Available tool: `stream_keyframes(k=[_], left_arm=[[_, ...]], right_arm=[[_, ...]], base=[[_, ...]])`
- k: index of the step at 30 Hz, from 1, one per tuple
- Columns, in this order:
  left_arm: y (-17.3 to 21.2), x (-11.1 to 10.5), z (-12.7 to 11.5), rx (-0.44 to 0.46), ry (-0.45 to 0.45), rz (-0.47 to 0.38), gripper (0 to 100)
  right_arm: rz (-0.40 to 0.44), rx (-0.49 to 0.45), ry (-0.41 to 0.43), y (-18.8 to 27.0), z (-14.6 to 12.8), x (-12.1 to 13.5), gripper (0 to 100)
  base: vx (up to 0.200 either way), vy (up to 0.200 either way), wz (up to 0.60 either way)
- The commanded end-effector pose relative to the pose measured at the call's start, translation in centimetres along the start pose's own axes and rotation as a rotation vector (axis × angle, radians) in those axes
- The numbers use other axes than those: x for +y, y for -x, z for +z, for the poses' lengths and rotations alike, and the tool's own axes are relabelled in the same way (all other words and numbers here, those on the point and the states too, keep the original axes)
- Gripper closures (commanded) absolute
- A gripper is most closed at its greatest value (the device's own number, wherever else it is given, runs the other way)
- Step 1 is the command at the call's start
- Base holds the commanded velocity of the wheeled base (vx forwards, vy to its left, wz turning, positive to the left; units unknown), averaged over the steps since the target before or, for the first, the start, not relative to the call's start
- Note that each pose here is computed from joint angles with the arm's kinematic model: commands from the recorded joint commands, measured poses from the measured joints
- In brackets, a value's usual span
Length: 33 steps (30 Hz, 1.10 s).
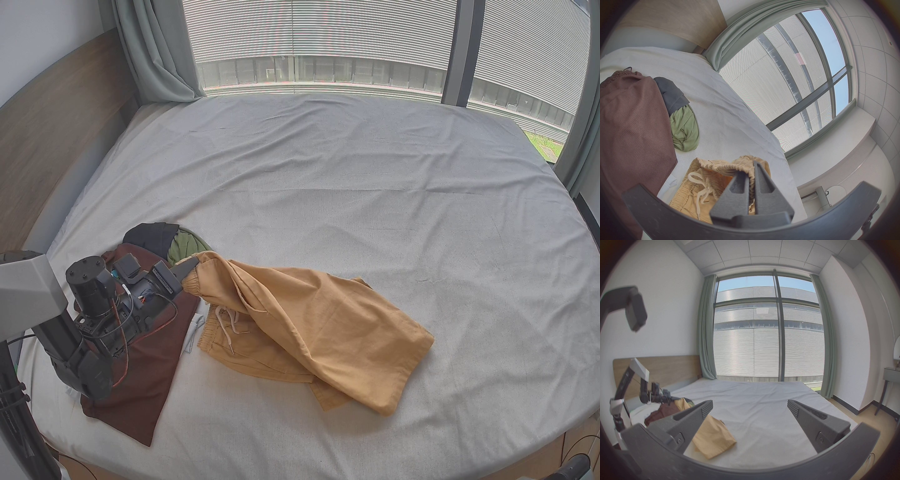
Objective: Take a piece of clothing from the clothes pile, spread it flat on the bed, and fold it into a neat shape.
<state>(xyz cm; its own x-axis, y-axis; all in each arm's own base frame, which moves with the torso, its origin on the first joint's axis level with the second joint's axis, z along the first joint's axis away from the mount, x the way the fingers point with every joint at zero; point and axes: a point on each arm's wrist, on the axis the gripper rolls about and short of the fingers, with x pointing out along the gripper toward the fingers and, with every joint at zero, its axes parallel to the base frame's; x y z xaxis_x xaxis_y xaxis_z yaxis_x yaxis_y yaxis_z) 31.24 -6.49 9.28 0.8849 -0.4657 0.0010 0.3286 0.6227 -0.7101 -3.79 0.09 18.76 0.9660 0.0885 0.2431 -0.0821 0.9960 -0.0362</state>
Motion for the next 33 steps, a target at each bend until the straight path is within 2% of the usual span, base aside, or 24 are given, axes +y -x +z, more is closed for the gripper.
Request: stream_keyframes(k=[1,5,6,7,8,14,17,25,30,33], left_arm=[[-0.1,-0.1,0.0,0.0,-0.004,-0.005,100],[-0.1,-0.2,0.1,-0.005,-0.006,-0.008,100],[-0.1,-0.2,0.1,-0.005,-0.006,-0.008,100],[0.0,-0.1,0.2,-0.006,-0.005,-0.005,100],[0.0,0.0,0.2,-0.007,-0.007,-0.004,100],[0.0,0.0,0.2,-0.009,-0.036,-0.002,100],[0.0,0.0,0.2,-0.008,-0.065,-0.003,100],[0.2,-0.1,0.2,0.0,-0.065,-0.005,100],[0.1,0.2,0.4,-0.009,-0.073,-0.002,100],[0.1,0.5,0.6,-0.014,-0.074,0.006,100]], right_arm=[[0.151,0.228,-0.127,-6.4,2.4,-0.2,0],[0.235,0.339,-0.194,-8.4,1.5,0.2,0],[0.235,0.339,-0.194,-8.4,1.5,0.2,0],[0.282,0.407,-0.229,-9.7,0.9,0.4,0],[0.299,0.428,-0.243,-10.1,0.8,0.5,0],[0.398,0.554,-0.288,-13.1,-0.7,1.0,0],[0.445,0.583,-0.305,-14.8,-1.4,1.2,0],[0.538,0.622,-0.342,-18.6,-3.7,1.9,0],[0.584,0.673,-0.362,-18.7,-5.2,2.6,0],[0.584,0.71,-0.378,-19.3,-6.2,2.9,0]], base=[[0.0,0.0,0.0],[0.0,0.0,0.0],[0.0,0.0,0.0],[0.0,0.0,0.0],[0.0,0.0,0.0],[0.0,0.0,0.0],[0.0,0.0,0.0],[0.0,0.0,0.0],[0.0,0.0,0.0],[0.0,0.0,0.0]])
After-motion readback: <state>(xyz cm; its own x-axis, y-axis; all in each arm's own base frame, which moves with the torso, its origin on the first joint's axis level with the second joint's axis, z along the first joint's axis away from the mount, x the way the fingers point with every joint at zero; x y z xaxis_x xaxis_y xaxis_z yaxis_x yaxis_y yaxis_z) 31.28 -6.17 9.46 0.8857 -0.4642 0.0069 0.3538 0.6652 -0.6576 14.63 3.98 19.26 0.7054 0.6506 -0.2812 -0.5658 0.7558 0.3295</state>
